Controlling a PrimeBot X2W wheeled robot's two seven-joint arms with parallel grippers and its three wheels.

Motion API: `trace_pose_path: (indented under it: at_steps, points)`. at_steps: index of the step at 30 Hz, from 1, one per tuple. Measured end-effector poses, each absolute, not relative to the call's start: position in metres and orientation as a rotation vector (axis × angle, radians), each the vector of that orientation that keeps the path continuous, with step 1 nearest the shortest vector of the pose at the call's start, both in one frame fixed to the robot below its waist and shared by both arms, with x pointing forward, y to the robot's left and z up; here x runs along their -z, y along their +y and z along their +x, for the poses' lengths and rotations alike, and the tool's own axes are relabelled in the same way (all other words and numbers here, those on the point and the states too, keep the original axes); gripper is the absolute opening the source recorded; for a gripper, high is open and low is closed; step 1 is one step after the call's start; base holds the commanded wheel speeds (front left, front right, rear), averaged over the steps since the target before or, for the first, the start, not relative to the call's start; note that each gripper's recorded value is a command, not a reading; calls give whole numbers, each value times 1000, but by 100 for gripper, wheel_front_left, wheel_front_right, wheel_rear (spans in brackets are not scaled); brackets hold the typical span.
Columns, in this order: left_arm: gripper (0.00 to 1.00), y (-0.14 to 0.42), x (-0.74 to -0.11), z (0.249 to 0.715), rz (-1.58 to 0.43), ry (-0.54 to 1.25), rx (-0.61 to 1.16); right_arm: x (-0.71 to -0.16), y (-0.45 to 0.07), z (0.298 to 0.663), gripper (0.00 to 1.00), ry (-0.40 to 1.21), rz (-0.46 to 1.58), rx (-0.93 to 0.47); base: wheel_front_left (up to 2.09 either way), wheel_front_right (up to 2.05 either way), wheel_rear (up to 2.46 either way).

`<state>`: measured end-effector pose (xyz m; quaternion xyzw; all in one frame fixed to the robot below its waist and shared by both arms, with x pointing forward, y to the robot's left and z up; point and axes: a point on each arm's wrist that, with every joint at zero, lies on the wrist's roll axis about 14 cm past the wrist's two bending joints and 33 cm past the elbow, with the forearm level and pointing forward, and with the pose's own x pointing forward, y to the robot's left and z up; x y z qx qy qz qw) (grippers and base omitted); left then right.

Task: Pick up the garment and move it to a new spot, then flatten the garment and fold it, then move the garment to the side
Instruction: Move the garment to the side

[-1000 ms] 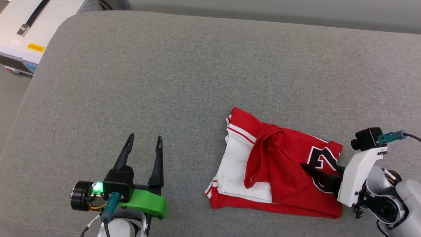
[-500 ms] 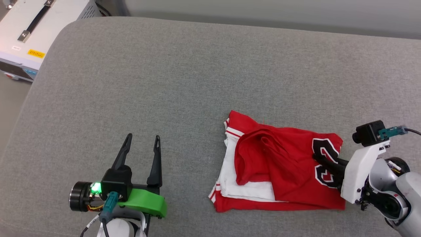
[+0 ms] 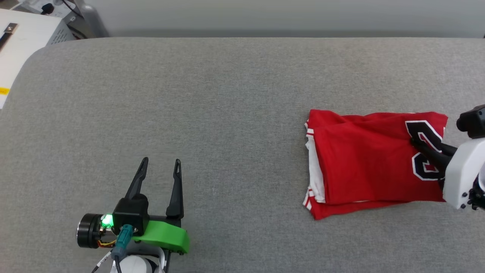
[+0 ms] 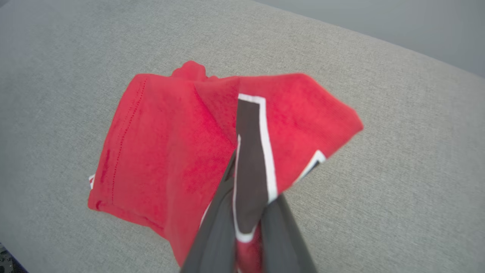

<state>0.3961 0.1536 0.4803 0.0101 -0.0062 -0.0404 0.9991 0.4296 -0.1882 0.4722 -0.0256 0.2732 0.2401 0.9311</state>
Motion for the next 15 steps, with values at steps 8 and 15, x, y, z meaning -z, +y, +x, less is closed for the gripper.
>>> trace_pose_path:
  at_steps: [8, 15]
  points:
    - [100, 128, -476, 416, 15, -17, 162, -486, -266, 427, 0, 565, -90, -291, 0, 0, 0]
    - [100, 120, -470, 442, 25, -25, 200, -477, -335, 440, 0, 634, -157, -109, 0, 0, 0]
